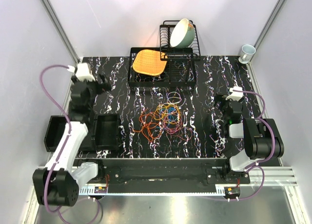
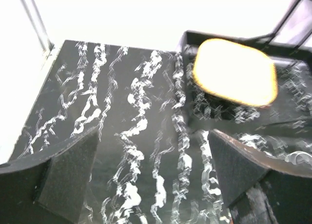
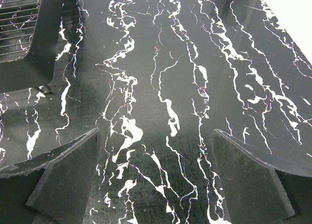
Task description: Untangle the cables
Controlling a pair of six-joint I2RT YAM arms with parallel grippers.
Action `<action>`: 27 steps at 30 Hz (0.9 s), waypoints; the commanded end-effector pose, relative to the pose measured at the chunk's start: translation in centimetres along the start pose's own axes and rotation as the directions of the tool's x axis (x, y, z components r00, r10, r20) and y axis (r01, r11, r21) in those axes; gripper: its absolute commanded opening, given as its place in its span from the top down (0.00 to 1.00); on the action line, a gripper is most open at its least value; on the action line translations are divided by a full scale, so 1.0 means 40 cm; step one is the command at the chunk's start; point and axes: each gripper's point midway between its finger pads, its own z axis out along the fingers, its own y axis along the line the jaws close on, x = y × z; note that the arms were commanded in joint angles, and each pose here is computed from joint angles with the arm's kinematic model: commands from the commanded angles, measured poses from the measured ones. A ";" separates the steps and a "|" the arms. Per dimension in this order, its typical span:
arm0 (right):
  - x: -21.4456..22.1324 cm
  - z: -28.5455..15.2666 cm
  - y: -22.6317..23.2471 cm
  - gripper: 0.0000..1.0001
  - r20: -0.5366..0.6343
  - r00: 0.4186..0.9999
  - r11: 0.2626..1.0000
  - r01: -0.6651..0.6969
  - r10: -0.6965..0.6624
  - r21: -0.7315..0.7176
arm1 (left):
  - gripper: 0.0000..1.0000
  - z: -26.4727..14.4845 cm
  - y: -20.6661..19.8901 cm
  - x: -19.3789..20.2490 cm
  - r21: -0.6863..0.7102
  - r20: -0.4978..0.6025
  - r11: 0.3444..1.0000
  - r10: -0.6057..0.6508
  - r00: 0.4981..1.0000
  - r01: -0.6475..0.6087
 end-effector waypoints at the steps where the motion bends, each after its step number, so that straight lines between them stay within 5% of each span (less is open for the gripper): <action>1: -0.034 0.008 0.005 0.00 0.045 0.999 1.000 0.009 -0.009 -0.011 | 0.01 -0.086 -0.010 0.008 -0.106 -0.225 0.977 -0.205 0.953 0.186; 3: -0.033 0.009 0.005 0.00 0.043 0.999 1.000 0.011 -0.010 -0.013 | 0.01 -0.125 -0.030 -0.076 -0.145 -0.194 0.933 -0.355 0.915 0.331; 6: -0.035 0.008 0.003 0.00 0.048 0.999 1.000 0.007 -0.007 -0.007 | 0.01 -0.179 -0.053 -0.096 -0.116 -0.254 0.931 -0.365 0.896 0.347; 11: -0.081 0.002 -0.017 0.00 0.037 0.999 0.998 -0.010 0.008 0.055 | 0.01 -0.212 -0.094 0.032 0.013 -0.475 0.921 -0.336 0.813 0.389; 13: -0.163 -0.004 -0.008 0.00 0.014 1.000 0.997 -0.018 0.017 0.075 | 0.01 -0.225 -0.085 0.063 0.028 -0.490 0.938 -0.289 0.822 0.346; 15: -0.226 -0.013 0.002 0.00 -0.088 0.965 0.960 -0.231 0.247 0.159 | 0.01 -0.238 -0.060 0.093 -0.008 -0.489 0.951 -0.274 0.828 0.310; 18: -0.317 -0.038 0.120 0.00 -0.146 0.940 0.945 -0.321 0.309 -0.067 | 0.01 -0.260 -0.020 0.098 -0.070 -0.442 0.963 -0.265 0.857 0.261; 20: -0.257 -0.028 0.126 0.00 -0.148 0.876 0.883 -0.468 0.459 -0.033 | 0.01 -0.275 -0.003 0.099 -0.087 -0.414 0.969 -0.245 0.877 0.230; 23: -0.177 0.005 0.184 0.01 -0.331 0.811 0.832 -0.543 0.483 -0.116 | 0.01 -0.287 0.007 0.100 -0.102 -0.371 0.967 -0.254 0.893 0.233; 25: -0.163 0.017 0.177 0.00 -0.359 0.795 0.836 -0.544 0.489 -0.067 | 0.01 -0.285 -0.013 0.074 -0.044 -0.315 0.966 -0.254 0.914 0.253; 27: -0.169 0.015 0.148 0.00 -0.297 0.816 0.848 -0.529 0.496 -0.036 | 0.01 -0.288 -0.004 0.112 -0.117 -0.317 0.933 -0.359 0.878 0.339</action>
